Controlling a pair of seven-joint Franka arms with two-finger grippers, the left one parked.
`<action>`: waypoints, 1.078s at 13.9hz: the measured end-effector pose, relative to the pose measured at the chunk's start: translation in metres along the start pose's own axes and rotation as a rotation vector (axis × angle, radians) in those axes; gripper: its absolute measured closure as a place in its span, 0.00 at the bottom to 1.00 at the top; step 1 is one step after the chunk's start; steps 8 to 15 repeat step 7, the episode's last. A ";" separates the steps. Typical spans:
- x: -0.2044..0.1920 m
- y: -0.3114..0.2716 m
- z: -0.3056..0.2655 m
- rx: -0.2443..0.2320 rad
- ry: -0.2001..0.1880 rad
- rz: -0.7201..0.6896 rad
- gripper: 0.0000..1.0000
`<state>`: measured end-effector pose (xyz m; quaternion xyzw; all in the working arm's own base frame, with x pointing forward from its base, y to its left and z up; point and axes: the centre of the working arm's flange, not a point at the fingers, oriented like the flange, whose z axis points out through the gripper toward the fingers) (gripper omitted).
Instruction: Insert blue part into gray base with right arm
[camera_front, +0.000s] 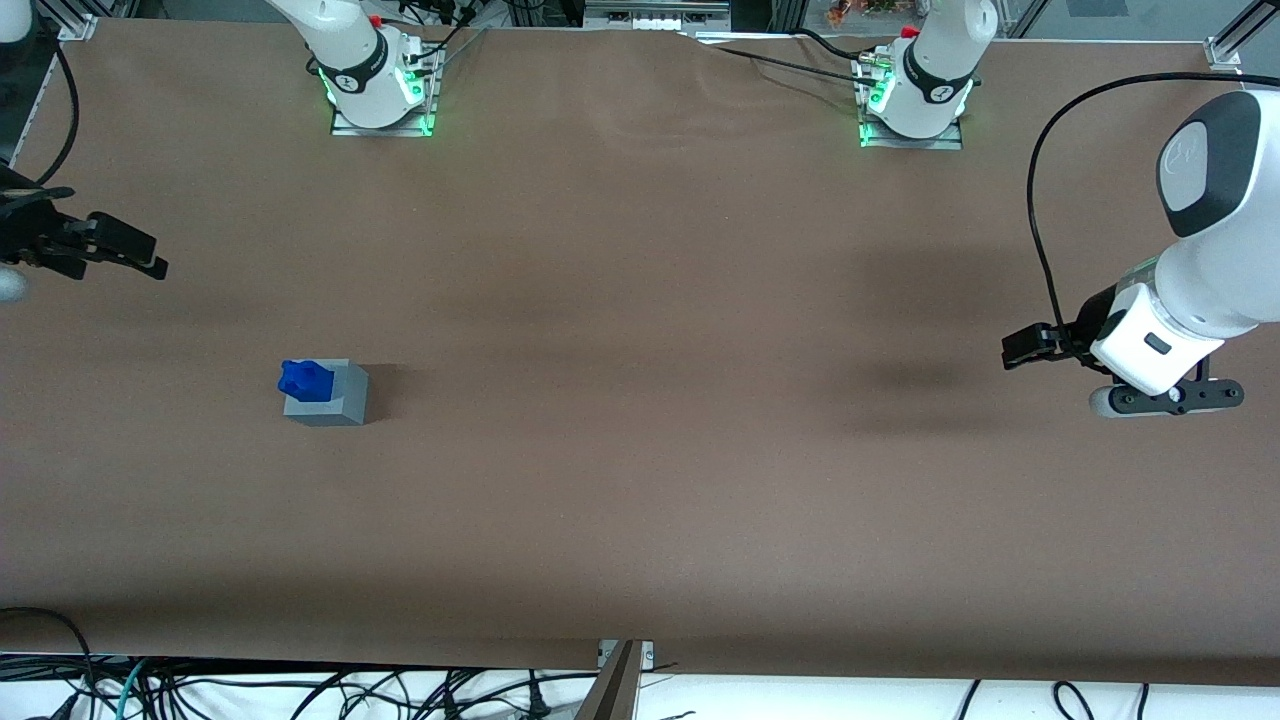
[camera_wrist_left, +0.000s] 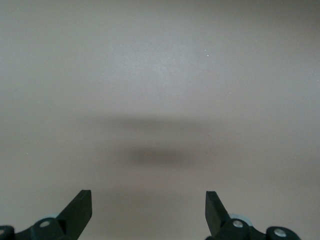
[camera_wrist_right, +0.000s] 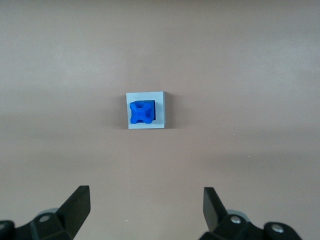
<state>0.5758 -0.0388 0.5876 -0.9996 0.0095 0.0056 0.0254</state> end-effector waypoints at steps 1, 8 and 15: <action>0.000 0.000 -0.005 -0.001 0.007 -0.001 0.00; -0.003 -0.003 -0.011 -0.012 0.034 0.012 0.00; -0.003 -0.003 -0.011 -0.012 0.034 0.012 0.00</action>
